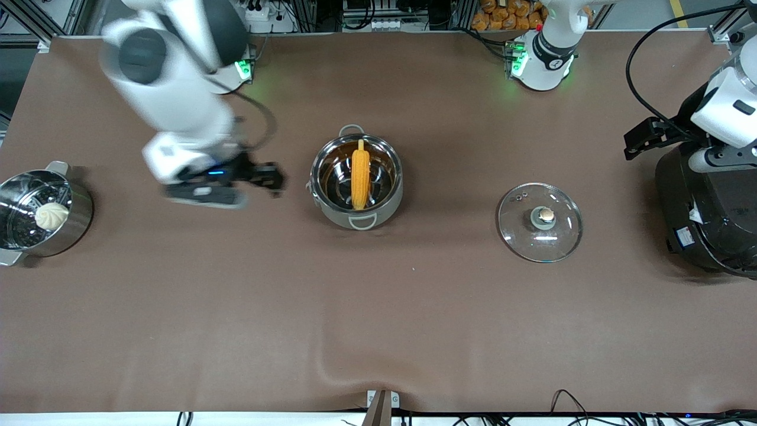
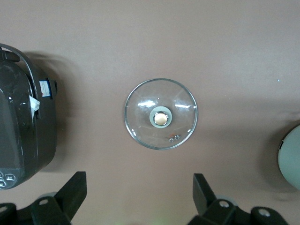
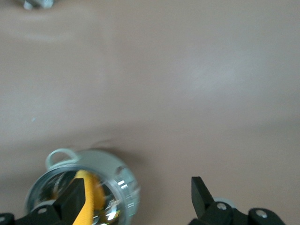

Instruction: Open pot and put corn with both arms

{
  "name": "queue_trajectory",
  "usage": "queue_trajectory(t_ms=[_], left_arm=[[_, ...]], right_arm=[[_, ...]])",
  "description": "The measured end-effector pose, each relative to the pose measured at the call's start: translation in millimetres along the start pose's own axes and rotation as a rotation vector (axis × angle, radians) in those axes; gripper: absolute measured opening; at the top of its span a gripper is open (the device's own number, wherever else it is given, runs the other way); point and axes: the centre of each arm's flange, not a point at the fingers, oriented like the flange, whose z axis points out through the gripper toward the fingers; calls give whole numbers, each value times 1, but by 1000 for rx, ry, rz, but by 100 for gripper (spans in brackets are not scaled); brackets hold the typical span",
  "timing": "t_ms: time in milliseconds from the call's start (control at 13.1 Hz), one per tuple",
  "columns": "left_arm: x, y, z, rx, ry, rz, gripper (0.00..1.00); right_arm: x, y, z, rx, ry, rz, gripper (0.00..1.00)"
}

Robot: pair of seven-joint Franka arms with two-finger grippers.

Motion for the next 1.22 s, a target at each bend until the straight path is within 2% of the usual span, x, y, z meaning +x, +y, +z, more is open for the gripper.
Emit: queue_trajectory(t_ms=[306,612,841,1224], left_arm=[[0,1,0,0,0,3,100],[0,2,0,0,0,3,100],[0,2,0,0,-1,4,100],[1,2,2,0,-3,4,100]], right_arm=[[42,116,-18,-44,18,-68,100],[62,210,-29,0,18,-104,100],[60,238,-37,-3,19,-84,100],[56,259,-33,-6,13,-118,100]])
